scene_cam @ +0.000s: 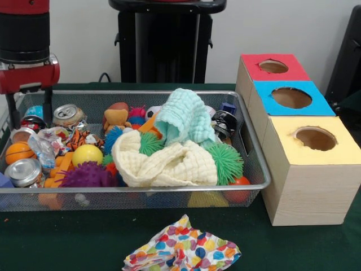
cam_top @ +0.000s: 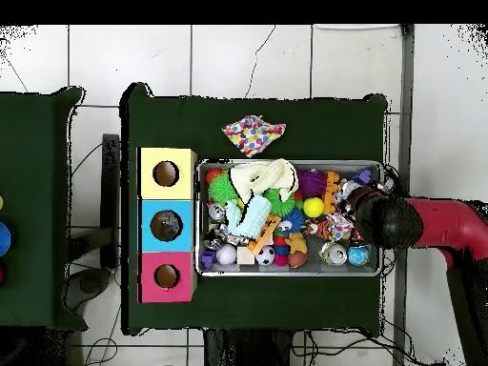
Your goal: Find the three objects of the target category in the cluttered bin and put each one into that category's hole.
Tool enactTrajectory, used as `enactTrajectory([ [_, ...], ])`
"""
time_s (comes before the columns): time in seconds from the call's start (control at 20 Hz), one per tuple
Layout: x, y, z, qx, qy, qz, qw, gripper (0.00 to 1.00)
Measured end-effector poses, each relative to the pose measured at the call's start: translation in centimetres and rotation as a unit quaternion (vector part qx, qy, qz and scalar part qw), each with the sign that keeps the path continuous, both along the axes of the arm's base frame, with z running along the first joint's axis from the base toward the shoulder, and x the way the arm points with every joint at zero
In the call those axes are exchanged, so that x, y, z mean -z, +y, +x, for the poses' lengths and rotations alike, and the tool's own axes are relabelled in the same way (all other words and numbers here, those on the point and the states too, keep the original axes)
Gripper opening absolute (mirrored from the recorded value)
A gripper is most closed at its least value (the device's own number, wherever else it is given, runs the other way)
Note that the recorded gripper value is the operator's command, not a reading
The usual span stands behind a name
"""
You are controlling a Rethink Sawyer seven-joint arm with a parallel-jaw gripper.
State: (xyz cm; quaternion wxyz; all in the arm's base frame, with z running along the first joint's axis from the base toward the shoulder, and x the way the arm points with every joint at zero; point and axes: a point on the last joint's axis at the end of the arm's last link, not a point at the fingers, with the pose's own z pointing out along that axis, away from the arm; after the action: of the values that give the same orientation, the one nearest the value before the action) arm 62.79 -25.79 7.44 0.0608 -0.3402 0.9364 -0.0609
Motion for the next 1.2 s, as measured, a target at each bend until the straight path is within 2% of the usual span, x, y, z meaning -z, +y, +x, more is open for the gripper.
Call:
enactTrajectory([
  [0.45,1.4,0.9,-0.3,-0.002,0.006,0.012,0.9999,1.00],
  [0.8,3.8,1.9,-0.6,-0.004,0.009,0.032,0.9995,1.00],
  [1.2,5.4,2.9,0.0,-0.005,0.002,0.043,0.9991,1.00],
])
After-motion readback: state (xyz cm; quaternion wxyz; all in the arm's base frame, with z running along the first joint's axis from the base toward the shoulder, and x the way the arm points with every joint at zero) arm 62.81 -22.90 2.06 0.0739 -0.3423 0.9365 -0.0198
